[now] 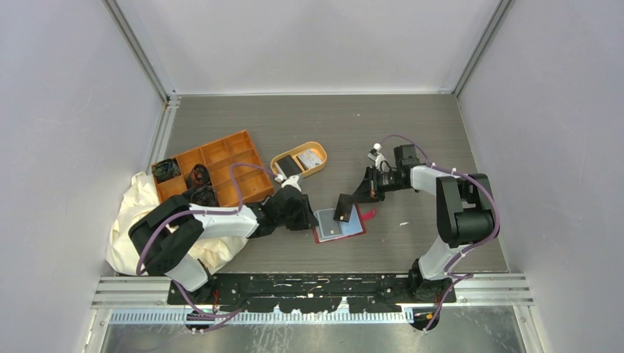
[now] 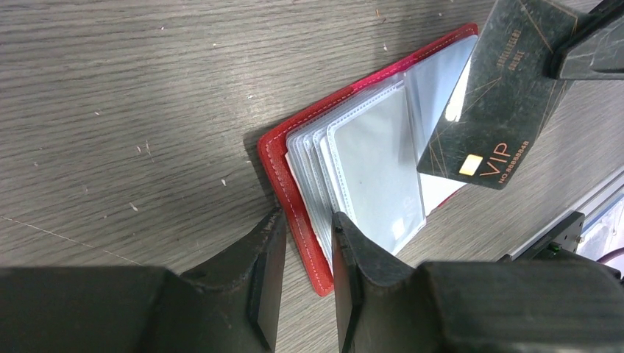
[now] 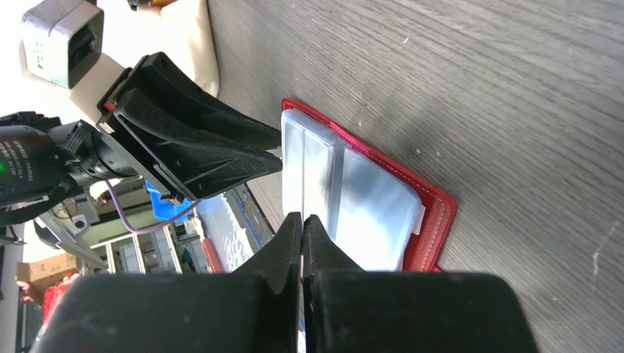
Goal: Put the credit cards into the card holder
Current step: Insert the credit card into the card holder.
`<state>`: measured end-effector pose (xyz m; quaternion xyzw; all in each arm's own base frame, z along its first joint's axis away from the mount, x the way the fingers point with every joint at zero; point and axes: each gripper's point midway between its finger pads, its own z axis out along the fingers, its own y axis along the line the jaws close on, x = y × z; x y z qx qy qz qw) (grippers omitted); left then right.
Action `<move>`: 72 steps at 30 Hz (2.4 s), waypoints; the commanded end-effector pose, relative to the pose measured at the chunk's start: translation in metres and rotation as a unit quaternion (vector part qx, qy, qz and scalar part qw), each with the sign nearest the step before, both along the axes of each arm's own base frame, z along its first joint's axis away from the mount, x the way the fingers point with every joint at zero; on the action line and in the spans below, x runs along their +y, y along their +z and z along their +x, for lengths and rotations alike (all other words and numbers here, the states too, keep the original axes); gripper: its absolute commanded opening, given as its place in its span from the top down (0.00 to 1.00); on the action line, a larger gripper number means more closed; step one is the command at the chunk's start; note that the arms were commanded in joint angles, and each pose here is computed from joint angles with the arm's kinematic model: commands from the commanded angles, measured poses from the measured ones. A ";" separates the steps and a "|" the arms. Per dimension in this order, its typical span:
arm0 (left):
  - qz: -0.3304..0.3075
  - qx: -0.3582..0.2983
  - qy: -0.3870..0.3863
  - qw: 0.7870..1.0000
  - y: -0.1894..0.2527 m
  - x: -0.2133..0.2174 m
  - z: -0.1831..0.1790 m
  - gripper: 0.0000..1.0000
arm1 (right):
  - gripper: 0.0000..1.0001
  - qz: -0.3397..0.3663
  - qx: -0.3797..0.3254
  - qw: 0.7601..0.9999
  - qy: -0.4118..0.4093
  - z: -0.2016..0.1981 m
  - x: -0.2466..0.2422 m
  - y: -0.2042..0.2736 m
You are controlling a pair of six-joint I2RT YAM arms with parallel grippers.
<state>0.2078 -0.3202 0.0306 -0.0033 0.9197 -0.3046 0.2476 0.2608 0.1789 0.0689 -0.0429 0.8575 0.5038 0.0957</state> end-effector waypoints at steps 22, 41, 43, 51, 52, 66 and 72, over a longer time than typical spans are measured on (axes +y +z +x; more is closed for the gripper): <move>-0.003 0.001 -0.020 1.000 0.006 0.006 0.007 0.71 | 0.99 -0.039 0.006 0.999 0.016 -0.003 -0.019 0.002; -0.061 -0.075 -0.043 0.994 0.052 0.017 0.002 0.65 | 0.99 -0.002 0.043 0.998 0.041 -0.011 0.001 -0.003; -0.078 -0.076 -0.045 0.993 0.053 0.017 -0.003 0.65 | 0.99 -0.001 0.044 0.998 0.040 -0.011 0.003 -0.004; -0.118 -0.049 -0.051 0.991 0.050 0.014 -0.018 0.62 | 0.99 -0.009 0.049 0.999 0.021 -0.009 0.004 -0.011; -0.119 -0.048 -0.051 0.990 0.050 0.014 -0.019 0.61 | 0.99 -0.009 0.052 0.998 0.021 -0.010 0.004 -0.011; -0.037 -0.017 -0.056 0.998 0.027 -0.005 -0.025 0.60 | 0.99 -0.042 0.049 0.998 0.019 -0.017 0.003 -0.020; 0.027 -0.007 -0.054 0.998 0.011 0.001 -0.026 0.62 | 0.99 -0.033 0.058 0.997 0.032 -0.021 0.011 -0.021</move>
